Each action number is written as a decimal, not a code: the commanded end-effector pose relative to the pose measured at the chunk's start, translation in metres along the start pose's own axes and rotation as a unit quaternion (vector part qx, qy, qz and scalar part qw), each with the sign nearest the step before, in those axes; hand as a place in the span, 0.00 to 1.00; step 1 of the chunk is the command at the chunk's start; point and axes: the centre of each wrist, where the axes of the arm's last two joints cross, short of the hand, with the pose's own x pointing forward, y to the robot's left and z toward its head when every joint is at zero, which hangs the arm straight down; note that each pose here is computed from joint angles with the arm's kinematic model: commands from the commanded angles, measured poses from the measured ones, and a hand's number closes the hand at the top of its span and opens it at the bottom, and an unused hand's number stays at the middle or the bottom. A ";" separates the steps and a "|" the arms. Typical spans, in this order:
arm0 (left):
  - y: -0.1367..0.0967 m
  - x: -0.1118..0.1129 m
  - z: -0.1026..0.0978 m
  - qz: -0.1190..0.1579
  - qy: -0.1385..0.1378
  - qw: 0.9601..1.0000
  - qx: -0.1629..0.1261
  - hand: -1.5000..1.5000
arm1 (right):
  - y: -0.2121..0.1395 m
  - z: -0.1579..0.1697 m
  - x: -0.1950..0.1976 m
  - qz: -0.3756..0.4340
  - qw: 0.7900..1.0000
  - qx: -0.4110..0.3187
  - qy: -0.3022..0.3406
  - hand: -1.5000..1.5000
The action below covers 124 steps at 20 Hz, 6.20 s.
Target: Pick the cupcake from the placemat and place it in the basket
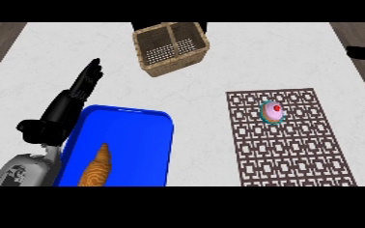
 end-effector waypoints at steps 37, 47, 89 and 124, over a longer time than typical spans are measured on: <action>0.005 -0.008 -0.012 0.001 0.001 1.000 -0.006 0.50 | 0.130 -0.089 -0.054 -0.061 0.996 -0.045 -0.044 0.00; 0.001 0.000 -0.005 0.007 0.002 1.000 -0.001 0.50 | 0.155 -0.100 -0.046 -0.028 0.999 -0.040 -0.018 0.00; 0.010 0.009 -0.005 0.003 0.001 1.000 0.000 0.50 | 0.218 -0.164 -0.040 0.088 0.995 0.005 -0.050 1.00; 0.002 -0.002 -0.010 0.001 0.001 1.000 -0.014 0.50 | 0.099 -0.036 0.300 -0.208 0.925 -0.243 -0.203 1.00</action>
